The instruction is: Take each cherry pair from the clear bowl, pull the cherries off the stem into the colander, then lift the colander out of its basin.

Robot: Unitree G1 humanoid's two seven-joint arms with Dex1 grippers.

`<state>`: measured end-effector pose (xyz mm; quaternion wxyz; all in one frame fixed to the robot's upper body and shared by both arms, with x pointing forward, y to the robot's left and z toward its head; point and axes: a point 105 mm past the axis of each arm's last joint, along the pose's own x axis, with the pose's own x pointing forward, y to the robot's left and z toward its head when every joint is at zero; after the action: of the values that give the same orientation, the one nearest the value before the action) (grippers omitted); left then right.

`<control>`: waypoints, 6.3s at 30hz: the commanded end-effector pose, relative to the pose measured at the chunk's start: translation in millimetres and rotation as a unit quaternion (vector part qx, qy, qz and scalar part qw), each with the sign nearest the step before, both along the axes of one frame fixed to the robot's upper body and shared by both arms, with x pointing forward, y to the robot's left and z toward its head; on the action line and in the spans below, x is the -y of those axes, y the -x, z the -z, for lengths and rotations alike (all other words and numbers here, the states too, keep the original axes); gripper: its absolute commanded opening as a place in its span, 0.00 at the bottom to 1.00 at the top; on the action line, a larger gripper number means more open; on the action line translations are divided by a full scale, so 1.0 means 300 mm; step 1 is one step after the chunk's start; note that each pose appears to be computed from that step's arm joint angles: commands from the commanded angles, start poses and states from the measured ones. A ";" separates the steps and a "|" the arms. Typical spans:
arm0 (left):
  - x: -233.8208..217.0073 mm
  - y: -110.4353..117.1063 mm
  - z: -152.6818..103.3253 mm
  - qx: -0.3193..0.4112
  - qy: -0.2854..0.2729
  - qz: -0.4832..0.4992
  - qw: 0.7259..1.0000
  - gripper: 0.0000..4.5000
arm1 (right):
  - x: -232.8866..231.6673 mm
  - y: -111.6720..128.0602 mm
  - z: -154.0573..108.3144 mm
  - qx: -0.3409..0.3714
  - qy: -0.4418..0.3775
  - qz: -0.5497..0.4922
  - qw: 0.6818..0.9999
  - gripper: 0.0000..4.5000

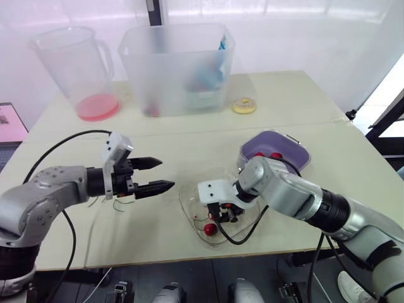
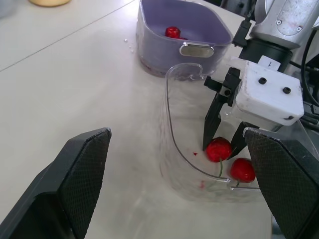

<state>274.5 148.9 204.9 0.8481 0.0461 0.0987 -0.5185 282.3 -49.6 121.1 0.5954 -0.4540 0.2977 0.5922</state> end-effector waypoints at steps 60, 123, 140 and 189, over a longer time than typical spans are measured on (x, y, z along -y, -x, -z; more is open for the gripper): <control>0.236 -0.192 -0.317 -0.069 0.352 -0.004 0.933 0.52 | 0.037 -0.159 -0.611 0.431 -0.352 0.057 0.829 0.21; 0.298 -0.026 -0.226 -0.056 0.196 0.189 0.961 0.00 | 0.027 0.046 -0.441 -0.020 -0.414 0.036 0.909 0.60; 0.291 -0.029 -0.225 -0.051 0.197 0.184 0.962 0.00 | 0.074 0.041 -0.363 -0.039 -0.374 0.058 0.925 0.35; 0.306 -0.036 -0.280 -0.032 0.254 0.180 0.950 0.00 | 0.240 0.021 -0.497 -0.006 -0.426 0.106 0.898 1.00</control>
<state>291.3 57.3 278.9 0.7272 -0.1783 -0.0012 -0.6628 288.5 -129.0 261.9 0.8025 -0.1247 0.0820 0.5776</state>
